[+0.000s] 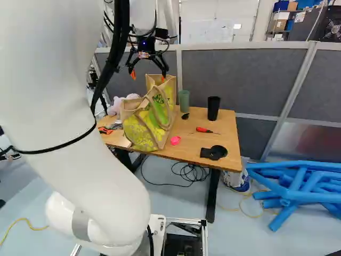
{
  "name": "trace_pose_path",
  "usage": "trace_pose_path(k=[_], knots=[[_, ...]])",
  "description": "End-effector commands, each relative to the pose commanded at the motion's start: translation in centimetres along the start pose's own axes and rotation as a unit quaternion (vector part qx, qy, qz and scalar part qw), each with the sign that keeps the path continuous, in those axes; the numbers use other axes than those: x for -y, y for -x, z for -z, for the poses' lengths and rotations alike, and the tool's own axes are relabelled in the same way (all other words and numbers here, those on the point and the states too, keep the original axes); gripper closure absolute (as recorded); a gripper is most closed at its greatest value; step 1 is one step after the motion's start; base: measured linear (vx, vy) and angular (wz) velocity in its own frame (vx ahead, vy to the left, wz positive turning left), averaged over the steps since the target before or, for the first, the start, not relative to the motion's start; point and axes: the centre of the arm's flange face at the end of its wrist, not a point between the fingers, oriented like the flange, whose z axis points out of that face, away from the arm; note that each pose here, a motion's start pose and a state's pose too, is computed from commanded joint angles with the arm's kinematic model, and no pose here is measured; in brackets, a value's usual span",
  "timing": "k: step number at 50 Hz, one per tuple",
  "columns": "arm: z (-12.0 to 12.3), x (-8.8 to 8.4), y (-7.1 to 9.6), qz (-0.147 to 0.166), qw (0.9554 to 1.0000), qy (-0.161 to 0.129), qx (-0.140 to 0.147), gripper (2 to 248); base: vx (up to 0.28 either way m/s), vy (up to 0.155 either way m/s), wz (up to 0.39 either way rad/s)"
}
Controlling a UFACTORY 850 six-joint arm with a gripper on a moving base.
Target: Pick up the bag on the ground and place it on the table
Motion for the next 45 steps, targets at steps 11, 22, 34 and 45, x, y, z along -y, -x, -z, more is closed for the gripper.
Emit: trace_pose_path(k=[11, 22, 34, 45], knots=[[0.0, 0.0, 0.0, 0.0, 1.0, 0.0, 0.0, 3, -0.014, -0.001, -0.001], [0.0, 0.0, 0.0, 0.0, 1.0, 0.0, 0.0, 3, -0.053, -0.002, -0.001], [0.0, 0.0, 0.0, 0.0, 1.0, 0.0, 0.0, 3, -0.099, -0.004, -0.001], [0.0, 0.0, 0.0, 0.0, 1.0, 0.0, 0.0, 3, -0.121, -0.002, 0.001]])
